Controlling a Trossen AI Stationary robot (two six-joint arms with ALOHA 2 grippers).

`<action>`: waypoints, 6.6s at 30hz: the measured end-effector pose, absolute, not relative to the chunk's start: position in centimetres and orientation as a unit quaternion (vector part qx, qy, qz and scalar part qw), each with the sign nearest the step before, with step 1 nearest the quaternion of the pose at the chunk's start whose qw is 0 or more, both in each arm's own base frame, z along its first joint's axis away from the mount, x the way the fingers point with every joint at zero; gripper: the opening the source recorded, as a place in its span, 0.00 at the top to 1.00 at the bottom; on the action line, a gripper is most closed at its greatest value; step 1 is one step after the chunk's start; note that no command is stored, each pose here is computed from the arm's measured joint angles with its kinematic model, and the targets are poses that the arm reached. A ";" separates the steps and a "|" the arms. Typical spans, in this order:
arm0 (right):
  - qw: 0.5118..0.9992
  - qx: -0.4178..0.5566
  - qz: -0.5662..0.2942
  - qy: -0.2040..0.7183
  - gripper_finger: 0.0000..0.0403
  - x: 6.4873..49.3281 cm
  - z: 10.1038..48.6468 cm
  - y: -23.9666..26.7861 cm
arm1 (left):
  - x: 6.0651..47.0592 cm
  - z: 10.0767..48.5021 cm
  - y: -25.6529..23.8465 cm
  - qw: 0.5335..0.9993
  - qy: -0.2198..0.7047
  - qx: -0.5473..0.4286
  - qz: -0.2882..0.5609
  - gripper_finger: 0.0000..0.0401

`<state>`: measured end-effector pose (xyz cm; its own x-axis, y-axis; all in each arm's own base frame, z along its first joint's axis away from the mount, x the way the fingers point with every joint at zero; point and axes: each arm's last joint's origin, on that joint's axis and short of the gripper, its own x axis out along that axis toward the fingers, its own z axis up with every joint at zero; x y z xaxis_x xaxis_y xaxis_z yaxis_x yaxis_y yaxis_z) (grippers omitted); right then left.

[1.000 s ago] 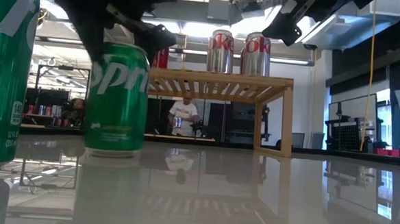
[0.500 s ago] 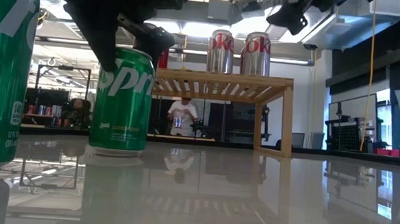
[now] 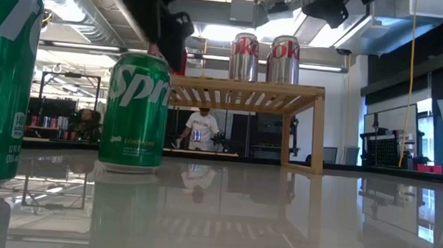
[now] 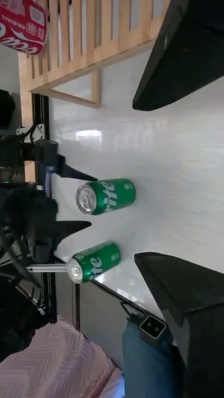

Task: Place canned beverage on shelf
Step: Put the top green soda can on the shelf

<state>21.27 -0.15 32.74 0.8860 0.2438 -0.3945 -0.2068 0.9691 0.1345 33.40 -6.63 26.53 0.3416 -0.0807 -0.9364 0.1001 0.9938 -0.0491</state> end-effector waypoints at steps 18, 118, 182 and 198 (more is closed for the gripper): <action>0.965 0.049 0.125 0.224 0.04 21.1 32.5 -0.1 | 32.9 28.2 -8.3 0.810 0.581 -0.081 -0.004 0.07; 0.961 0.051 0.124 0.240 0.04 21.0 32.2 -0.1 | 32.5 22.4 -8.3 0.816 0.571 0.030 -0.088 0.24; 0.961 0.051 0.124 0.242 0.04 21.0 32.2 -0.1 | 32.5 22.4 -8.2 0.820 0.569 0.030 -0.055 0.11; 0.961 0.051 0.124 0.243 0.04 21.0 32.1 -0.1 | 33.7 25.3 -8.5 0.845 0.531 0.020 -0.054 0.11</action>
